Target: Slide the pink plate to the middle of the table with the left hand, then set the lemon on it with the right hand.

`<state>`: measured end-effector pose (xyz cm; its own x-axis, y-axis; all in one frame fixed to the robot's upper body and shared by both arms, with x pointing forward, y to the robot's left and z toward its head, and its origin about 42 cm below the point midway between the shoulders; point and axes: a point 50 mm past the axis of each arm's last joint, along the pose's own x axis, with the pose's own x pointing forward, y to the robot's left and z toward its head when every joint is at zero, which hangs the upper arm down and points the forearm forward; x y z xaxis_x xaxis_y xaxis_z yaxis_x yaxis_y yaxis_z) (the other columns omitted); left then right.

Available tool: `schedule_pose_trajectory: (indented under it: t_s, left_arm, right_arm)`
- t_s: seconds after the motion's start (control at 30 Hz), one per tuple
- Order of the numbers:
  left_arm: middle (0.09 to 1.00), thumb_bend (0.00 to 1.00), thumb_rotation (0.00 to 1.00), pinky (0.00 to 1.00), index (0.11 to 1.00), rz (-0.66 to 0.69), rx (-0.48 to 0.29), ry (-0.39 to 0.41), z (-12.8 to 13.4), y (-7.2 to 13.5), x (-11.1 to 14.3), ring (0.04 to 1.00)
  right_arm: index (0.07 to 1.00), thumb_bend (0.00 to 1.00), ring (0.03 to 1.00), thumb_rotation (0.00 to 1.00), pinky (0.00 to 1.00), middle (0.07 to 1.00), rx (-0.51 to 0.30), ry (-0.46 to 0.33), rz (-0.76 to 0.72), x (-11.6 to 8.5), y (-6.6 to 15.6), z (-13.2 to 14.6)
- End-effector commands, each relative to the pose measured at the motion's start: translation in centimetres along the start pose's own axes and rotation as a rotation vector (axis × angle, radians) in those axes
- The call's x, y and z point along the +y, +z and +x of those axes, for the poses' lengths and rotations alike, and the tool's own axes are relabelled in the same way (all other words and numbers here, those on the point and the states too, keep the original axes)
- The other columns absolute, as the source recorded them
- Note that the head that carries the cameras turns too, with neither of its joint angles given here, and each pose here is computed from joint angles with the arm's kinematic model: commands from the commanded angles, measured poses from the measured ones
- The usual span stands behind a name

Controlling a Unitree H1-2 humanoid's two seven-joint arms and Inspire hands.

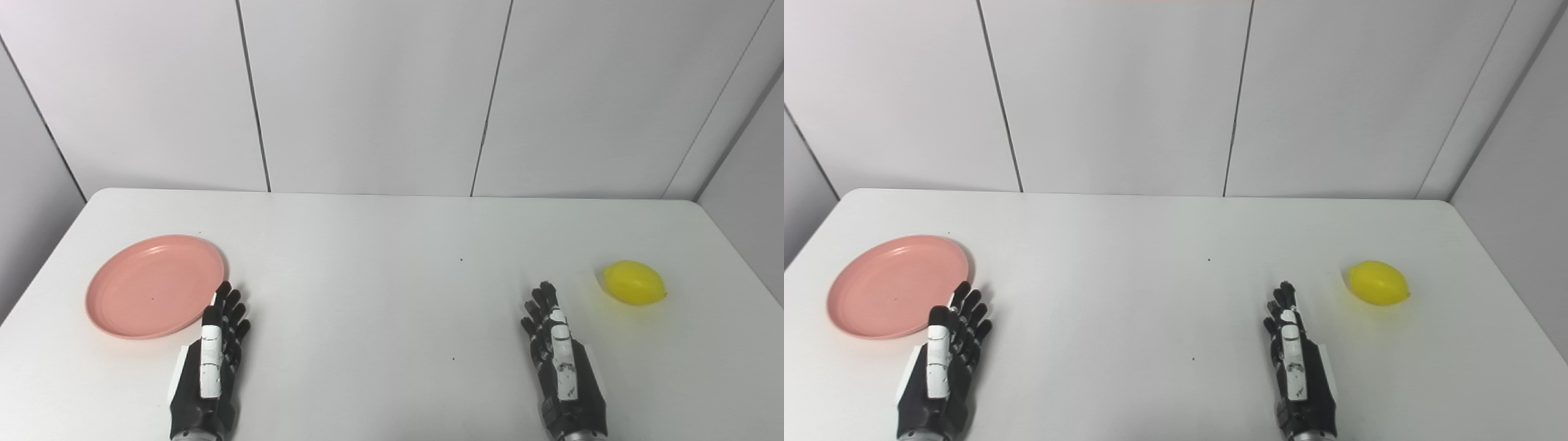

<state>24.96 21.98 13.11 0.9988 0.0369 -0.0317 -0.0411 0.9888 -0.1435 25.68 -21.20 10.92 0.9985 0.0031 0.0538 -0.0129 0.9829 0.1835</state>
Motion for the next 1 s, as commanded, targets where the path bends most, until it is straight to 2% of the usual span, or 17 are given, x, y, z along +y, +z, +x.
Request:
schedule_pose_trajectory:
  t_s: [0.0, 0.3, 0.77, 0.97]
  left_arm:
    - [1.0, 0.81, 1.0, 1.0, 1.0, 0.013, 0.037, -0.005, -0.7, -1.2, -0.5, 1.0]
    - [1.0, 0.79, 1.0, 1.0, 1.0, 0.027, 0.019, -0.009, -0.5, -2.7, -2.6, 1.0]
    - [1.0, 0.79, 1.0, 1.0, 1.0, 0.029, 0.023, 0.01, -0.3, -3.4, -3.1, 1.0]
    - [1.0, 0.76, 1.0, 1.0, 1.0, 0.021, 0.019, 0.012, -0.2, -4.0, -3.3, 1.0]
  right_arm:
    - [1.0, 0.69, 1.0, 1.0, 1.0, 1.0, 0.078, -0.013, 0.009, -1.2, -2.0, -1.0]
    - [1.0, 0.71, 1.0, 1.0, 1.0, 1.0, 0.086, 0.004, 0.019, -3.7, -2.6, -0.9]
    - [1.0, 0.71, 1.0, 0.99, 1.0, 1.0, 0.094, 0.016, 0.032, -4.4, -2.9, -0.9]
    - [1.0, 0.71, 1.0, 0.99, 1.0, 1.0, 0.101, 0.002, 0.032, -4.7, -3.2, -0.8]
